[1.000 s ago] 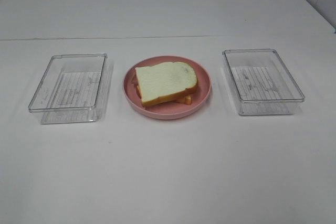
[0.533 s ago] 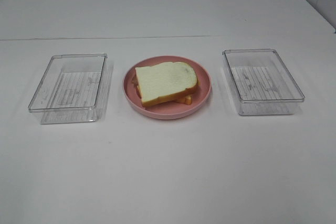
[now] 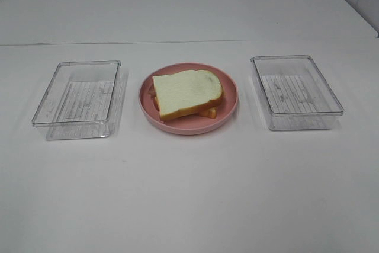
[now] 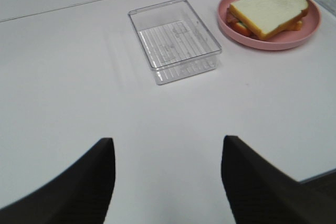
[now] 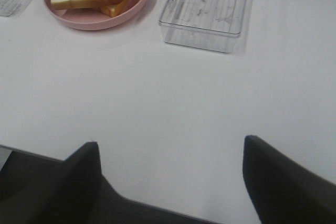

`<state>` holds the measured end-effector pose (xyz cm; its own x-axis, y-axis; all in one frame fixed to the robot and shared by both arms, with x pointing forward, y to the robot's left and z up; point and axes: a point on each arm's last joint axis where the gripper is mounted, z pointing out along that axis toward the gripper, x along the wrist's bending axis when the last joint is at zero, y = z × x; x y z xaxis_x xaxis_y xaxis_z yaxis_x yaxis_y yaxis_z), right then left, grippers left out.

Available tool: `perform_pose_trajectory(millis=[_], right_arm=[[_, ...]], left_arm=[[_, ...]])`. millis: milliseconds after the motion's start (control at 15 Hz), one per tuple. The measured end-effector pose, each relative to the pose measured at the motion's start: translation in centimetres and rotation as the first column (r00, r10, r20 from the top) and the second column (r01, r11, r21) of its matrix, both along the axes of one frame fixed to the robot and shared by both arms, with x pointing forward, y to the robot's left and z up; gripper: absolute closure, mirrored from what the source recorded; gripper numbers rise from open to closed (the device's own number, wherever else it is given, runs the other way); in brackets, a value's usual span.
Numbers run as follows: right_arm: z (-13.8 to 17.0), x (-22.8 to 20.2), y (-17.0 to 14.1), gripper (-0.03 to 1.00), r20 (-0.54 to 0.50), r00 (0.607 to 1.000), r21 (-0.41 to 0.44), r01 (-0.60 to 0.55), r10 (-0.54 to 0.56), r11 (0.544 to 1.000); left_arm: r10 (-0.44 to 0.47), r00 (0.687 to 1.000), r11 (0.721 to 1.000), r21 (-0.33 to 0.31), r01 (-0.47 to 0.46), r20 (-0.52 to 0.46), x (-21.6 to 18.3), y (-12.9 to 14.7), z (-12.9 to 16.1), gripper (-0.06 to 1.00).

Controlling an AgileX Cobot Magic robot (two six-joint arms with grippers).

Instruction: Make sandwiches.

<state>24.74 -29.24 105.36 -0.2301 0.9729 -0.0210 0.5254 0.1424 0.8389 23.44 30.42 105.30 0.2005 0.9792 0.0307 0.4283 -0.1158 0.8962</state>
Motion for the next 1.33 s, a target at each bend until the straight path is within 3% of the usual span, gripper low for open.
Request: perform_pose_trajectory(millis=[267, 467, 600, 1333], right_arm=[[0.0, 0.1, -0.2, 0.25, 0.000, 0.986, 0.000, 0.164, -0.164, 0.986], [0.0, -0.3, -0.2, 0.25, 0.030, 0.978, 0.005, 0.204, -0.205, 0.979], [0.0, -1.4, -0.1, 0.25, 0.099, 0.974, 0.017, 0.203, -0.203, 0.979], [0.0, -1.5, -0.1, 0.25, 0.100, 0.974, 0.022, 0.200, -0.201, 0.980]], left_arm=[[0.154, 0.988, 0.988, 0.000, -0.154, 0.000, -0.1, -0.1, 0.0, 0.37], [0.209, 0.978, 0.978, 0.000, -0.209, 0.000, -0.1, -0.1, 0.0, 0.37], [0.214, 0.977, 0.977, 0.000, -0.214, 0.000, -0.1, -0.1, 0.0, 0.37], [0.207, 0.978, 0.978, -0.011, -0.207, -0.002, -0.1, -0.2, 0.0, 0.37]])
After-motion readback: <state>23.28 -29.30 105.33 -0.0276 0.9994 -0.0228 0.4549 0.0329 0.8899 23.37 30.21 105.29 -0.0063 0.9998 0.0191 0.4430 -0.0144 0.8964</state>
